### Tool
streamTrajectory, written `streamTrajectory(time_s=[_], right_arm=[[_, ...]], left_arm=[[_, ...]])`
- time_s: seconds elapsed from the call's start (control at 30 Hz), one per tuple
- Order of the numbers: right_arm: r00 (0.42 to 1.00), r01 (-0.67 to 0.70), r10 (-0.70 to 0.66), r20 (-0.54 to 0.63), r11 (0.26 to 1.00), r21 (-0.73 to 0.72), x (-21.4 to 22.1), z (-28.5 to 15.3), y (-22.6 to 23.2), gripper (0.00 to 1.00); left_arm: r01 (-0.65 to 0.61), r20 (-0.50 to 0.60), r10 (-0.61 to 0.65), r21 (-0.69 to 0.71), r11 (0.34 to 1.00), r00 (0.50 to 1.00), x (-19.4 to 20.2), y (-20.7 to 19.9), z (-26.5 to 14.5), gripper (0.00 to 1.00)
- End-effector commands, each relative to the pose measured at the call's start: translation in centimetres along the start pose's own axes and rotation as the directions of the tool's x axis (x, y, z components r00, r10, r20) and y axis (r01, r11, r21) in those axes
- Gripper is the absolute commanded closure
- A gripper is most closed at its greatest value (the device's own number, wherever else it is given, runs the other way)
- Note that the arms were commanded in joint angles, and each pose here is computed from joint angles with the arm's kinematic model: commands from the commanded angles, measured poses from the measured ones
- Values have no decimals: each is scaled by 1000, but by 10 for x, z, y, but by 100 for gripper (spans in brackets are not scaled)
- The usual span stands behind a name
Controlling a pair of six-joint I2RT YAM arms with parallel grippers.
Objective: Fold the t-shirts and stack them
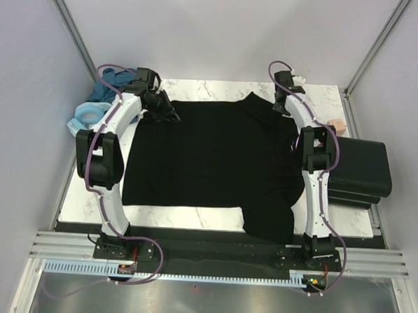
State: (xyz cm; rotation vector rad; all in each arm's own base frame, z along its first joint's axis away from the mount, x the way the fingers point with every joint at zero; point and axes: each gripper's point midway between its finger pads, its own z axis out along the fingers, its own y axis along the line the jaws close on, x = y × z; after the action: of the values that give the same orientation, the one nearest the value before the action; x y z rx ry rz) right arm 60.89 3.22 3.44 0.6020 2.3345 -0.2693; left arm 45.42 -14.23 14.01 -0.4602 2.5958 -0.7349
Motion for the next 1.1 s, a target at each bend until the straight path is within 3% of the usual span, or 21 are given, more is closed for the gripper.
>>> streamTrajectory(time_s=[0.0,0.1,0.23,0.33,0.4,0.43,0.53,0.57,0.7,0.77,0.87,0.9,0.93,0.97,1.03,1.07], right_arm=[[979,-173,179,103,983,-63,-52,-59,7,59],[957,-203,222,188,972,-117,-73,-88,23,55],[936,-219,260,238,958,-183,-98,-115,43,63],[916,-271,312,252,945,-183,-109,-122,40,64],[883,-324,375,281,922,-212,-120,-124,42,58],[860,-380,432,271,898,-225,-118,-122,42,50],[771,-495,550,321,834,-242,-127,-142,42,56],[701,-550,597,391,801,-236,-132,-157,42,57],[612,-574,624,486,773,-270,-160,-188,47,60],[685,-584,579,442,799,-142,-132,-155,37,60],[676,-633,639,367,758,-154,-113,-141,40,59],[727,-610,614,307,783,-120,-81,-116,41,59],[727,-603,626,284,779,-172,-84,-120,45,57],[691,-624,675,259,738,-256,-94,-115,53,55],[736,-602,658,157,743,-291,-81,-106,63,55],[755,-571,635,160,758,-314,-86,-108,67,55]], left_arm=[[-21,38,19,68,997,999,-12,-20,-15,79],[-9,26,7,72,997,1000,-7,-20,-16,79],[1,10,-2,83,997,1000,-3,-21,-16,79],[4,12,-5,86,996,1000,-2,-22,-19,79],[5,10,-6,84,996,1000,0,-21,-20,79],[12,-2,-12,80,997,1000,4,-18,-18,79],[23,-22,-21,79,997,1000,9,-14,-13,79],[27,-29,-25,80,996,999,11,-14,-11,80],[33,-35,-30,93,995,999,11,-16,-11,80],[32,-30,-29,96,995,999,10,-18,-14,80],[30,-27,-28,95,995,999,12,-16,-14,80],[30,-29,-27,93,995,999,14,-15,-14,80],[28,-28,-25,94,995,999,14,-15,-14,80],[25,-24,-23,97,995,999,15,-16,-17,80],[28,-25,-26,98,995,999,16,-14,-18,80],[26,-19,-24,102,994,1000,16,-16,-21,80]])
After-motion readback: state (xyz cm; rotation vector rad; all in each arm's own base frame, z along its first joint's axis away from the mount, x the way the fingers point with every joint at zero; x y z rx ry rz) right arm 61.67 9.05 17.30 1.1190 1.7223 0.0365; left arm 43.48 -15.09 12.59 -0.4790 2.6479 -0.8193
